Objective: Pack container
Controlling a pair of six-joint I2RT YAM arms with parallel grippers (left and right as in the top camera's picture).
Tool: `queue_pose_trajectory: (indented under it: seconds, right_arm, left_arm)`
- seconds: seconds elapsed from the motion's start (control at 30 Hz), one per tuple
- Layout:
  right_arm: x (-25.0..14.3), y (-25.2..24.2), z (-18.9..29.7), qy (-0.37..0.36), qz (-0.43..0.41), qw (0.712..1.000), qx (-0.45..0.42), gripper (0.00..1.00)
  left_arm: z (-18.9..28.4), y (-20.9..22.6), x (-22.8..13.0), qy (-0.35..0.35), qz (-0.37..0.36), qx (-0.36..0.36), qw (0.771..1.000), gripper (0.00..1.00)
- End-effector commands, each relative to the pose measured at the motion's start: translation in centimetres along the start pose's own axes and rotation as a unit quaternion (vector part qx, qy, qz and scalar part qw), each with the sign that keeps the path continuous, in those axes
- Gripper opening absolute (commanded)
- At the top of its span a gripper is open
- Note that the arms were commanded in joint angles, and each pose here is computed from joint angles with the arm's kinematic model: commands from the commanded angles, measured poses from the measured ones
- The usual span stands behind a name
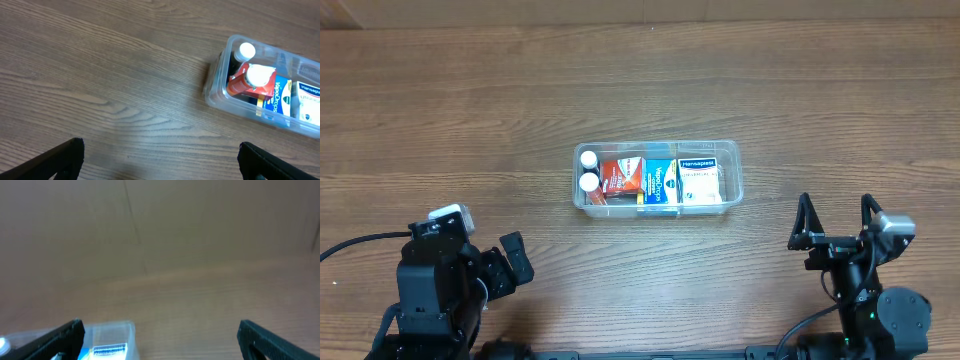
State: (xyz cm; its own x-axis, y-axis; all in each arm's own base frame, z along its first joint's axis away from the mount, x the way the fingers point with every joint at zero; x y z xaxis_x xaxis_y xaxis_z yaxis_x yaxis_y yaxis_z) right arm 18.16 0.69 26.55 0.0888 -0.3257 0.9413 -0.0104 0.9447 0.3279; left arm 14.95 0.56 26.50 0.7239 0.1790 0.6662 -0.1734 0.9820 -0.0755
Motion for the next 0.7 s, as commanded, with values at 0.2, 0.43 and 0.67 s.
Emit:
queue_pose_trajectory:
  seconds: [0.2, 0.43, 0.67]
  right_arm:
    - [-3.0, -1.8, -1.9, -0.125, 0.003, 0.992, 0.012, 1.00]
    - [-8.6, -3.2, -3.2, -0.031, 0.002, 1.000, 0.002, 1.00]
    - [-8.6, -3.2, -3.2, -0.031, 0.002, 1.000, 0.002, 1.00]
  left_arm:
    - [-0.1, 0.1, 0.0, -0.001, 0.003, 0.005, 1.000, 1.00]
    - [-0.1, 0.1, 0.0, -0.001, 0.003, 0.005, 1.000, 1.00]
    - [-0.1, 0.1, 0.0, -0.001, 0.003, 0.004, 1.000, 1.00]
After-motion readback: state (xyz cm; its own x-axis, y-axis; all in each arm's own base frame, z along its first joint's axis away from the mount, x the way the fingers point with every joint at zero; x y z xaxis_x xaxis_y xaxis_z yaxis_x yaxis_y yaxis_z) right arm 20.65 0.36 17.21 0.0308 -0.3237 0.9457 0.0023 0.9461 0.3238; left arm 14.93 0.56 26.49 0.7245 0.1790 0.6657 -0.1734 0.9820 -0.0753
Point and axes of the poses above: each gripper's point midway between its finger pads, its own z axis back along the fingers, its own y axis along the line the jaws close on, x = y × z, the point moved 4 cm from there along z, back along the fingers, and after that the axes turned 9 degrees about -z, right-handed, at the moved point
